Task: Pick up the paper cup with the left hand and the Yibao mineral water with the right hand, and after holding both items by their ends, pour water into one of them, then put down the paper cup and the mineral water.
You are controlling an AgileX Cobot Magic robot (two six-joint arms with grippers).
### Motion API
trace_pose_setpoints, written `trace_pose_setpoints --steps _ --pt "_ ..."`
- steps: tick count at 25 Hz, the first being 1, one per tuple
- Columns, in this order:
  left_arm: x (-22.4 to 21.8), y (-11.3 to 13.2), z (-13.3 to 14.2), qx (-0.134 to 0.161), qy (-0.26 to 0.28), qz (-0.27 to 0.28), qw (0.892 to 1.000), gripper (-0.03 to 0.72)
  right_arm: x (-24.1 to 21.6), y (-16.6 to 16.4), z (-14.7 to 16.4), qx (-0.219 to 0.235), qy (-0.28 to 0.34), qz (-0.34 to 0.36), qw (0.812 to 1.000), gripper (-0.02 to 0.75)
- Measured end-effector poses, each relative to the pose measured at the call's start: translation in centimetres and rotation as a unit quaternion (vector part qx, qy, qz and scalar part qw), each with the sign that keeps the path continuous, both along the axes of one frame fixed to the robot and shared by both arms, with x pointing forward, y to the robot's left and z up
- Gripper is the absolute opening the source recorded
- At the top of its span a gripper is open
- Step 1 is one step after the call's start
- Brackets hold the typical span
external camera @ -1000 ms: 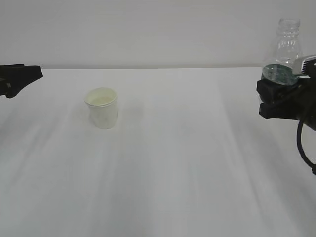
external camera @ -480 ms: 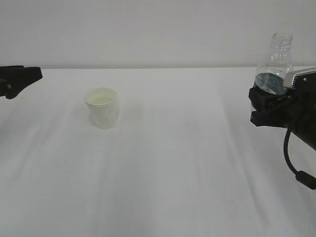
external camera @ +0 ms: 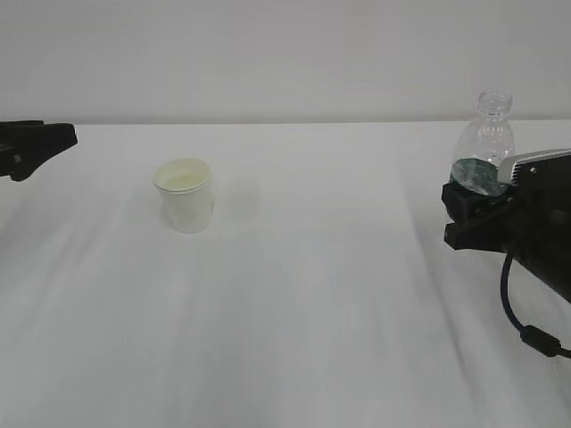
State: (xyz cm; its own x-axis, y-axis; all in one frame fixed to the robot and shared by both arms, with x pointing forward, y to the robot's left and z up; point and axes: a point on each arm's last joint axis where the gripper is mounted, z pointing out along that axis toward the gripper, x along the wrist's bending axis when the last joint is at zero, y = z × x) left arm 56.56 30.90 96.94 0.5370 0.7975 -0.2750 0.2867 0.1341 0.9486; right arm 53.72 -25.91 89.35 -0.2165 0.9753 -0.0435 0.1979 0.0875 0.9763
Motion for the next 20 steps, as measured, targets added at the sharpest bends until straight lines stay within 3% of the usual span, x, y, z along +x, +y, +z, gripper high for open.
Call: trace_pose_setpoints --steps 20 --pt "-0.1 -0.1 -0.1 0.009 0.002 -0.011 1.0 0.507 2.0 0.1 -0.9 0.033 0.002 -0.01 0.999 0.427"
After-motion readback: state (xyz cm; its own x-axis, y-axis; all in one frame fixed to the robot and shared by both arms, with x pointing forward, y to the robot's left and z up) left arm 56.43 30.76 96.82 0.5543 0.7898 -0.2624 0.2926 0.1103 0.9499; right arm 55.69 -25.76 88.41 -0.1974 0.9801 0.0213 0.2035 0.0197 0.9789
